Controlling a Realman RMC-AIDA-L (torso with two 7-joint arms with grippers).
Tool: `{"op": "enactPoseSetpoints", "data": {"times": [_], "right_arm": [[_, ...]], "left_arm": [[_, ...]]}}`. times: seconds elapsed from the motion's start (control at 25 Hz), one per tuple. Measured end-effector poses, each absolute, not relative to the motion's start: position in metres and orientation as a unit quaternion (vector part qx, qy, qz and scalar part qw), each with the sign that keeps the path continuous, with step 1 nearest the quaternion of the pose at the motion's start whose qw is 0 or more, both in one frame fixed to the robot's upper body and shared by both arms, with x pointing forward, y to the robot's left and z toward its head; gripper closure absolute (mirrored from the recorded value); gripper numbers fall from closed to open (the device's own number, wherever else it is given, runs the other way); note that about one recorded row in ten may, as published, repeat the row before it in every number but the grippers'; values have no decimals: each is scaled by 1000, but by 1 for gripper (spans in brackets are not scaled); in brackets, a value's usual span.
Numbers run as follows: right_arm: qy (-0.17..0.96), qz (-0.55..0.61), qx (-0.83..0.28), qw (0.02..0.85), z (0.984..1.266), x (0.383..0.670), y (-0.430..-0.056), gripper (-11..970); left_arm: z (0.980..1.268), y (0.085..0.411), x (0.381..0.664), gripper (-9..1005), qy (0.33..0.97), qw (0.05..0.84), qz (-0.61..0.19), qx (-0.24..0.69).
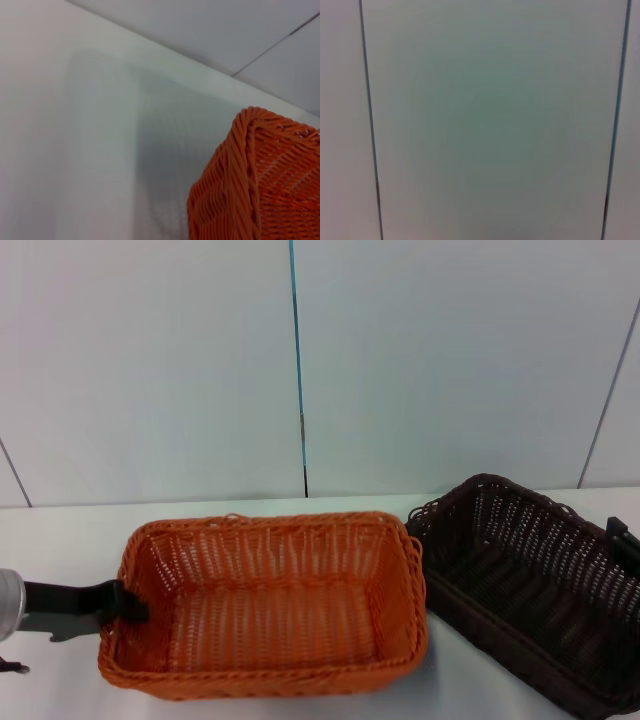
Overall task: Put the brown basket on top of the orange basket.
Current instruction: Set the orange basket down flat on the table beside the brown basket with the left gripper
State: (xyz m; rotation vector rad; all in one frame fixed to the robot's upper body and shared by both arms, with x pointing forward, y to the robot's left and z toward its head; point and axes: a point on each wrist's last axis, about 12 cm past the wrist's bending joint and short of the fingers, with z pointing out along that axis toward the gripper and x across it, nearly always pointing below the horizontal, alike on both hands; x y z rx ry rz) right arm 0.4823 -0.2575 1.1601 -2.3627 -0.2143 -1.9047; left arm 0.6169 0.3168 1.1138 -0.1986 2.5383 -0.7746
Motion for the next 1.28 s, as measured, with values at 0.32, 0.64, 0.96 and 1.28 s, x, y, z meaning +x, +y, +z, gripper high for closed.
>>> {"op": "enactPoseSetpoints", "data": {"times": [0.32,0.64,0.96,1.28], "right_arm": [[-71,-628,-774,50,1162,483,-257,227],[-71,-628,-774,49,1163,483,-258,226],[-69,-628,-774,47,1163,482,-259,227],[-66,-625,-776,44,1160,482,-262,227]], "left_arm": [[1100,309,615,819,927,236,-283,-72],[1090,303,615,814,928,236,-281,-69],[1082,292,615,809,929,228,-286,-62],[1082,278,617,805,926,227,-298,-51]]}}
